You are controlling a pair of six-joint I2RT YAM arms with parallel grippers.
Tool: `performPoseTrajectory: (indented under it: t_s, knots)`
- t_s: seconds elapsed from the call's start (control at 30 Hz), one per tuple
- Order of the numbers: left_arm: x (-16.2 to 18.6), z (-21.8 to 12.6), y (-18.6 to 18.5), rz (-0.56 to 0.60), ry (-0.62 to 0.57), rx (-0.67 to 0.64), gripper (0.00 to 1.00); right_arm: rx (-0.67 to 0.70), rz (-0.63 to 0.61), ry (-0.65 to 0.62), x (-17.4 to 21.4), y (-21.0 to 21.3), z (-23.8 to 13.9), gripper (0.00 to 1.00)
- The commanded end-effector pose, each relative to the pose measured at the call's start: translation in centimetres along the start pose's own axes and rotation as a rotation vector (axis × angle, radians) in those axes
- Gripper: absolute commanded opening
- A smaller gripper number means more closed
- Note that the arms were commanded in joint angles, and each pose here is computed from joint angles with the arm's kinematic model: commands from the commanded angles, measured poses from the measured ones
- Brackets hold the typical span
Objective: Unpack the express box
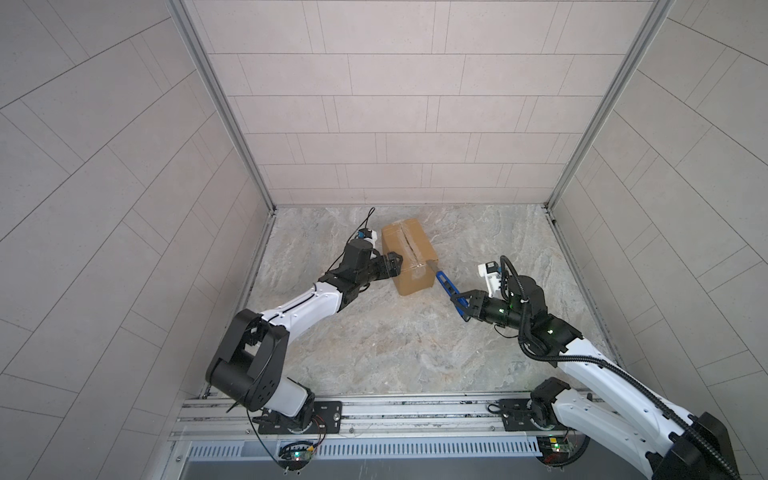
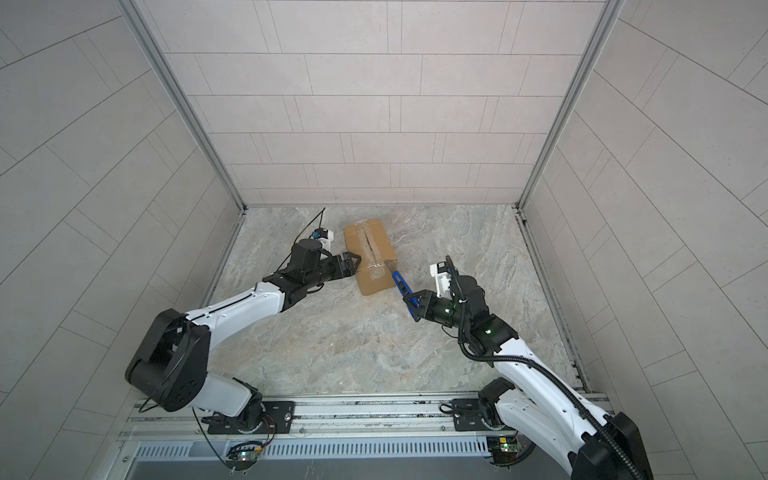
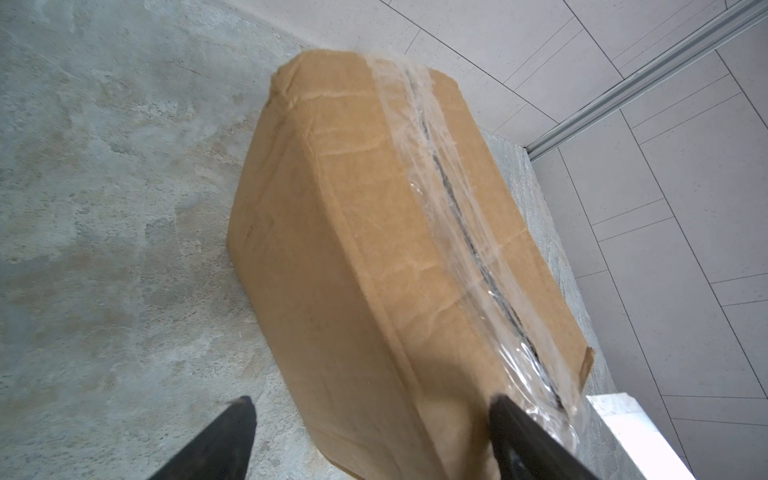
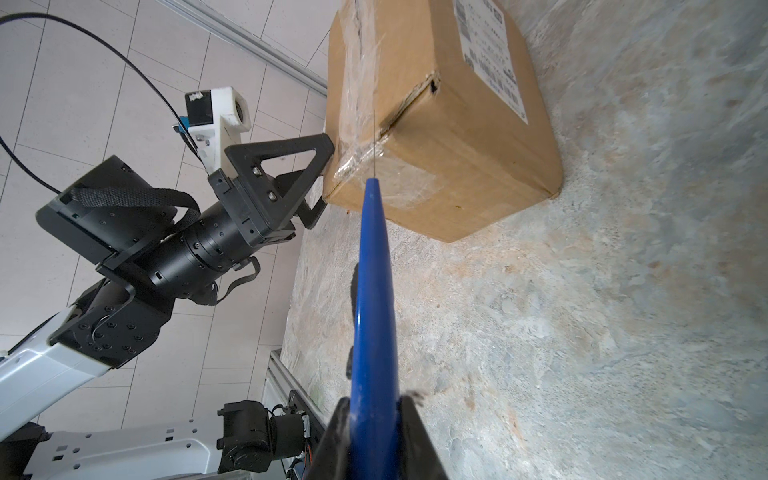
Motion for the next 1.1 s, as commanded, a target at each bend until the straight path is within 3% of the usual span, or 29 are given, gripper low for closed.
performPoseTrajectory:
  t_s: [0.0, 1.07]
  knots:
    - [-0.9, 0.22, -0.15, 0.007, -0.011, 0.004, 0.9, -0.008, -0.002, -0.005, 0.24, 0.11, -0.3, 0.0]
    - [-0.96, 0.25, -0.13, 0.002, -0.008, 0.011, 0.89, -0.033, 0.017, -0.036, -0.05, 0.39, -0.3, 0.0]
Point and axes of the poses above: each gripper's point midway between its finger pads, its own z axis out along the fingers, its own y axis along the line the jaws close on, x = y × z, the point moved 2 cm from there along -z, back along the fingers, and after that the axes turned 4 degrees about z, right-handed, at the moved point
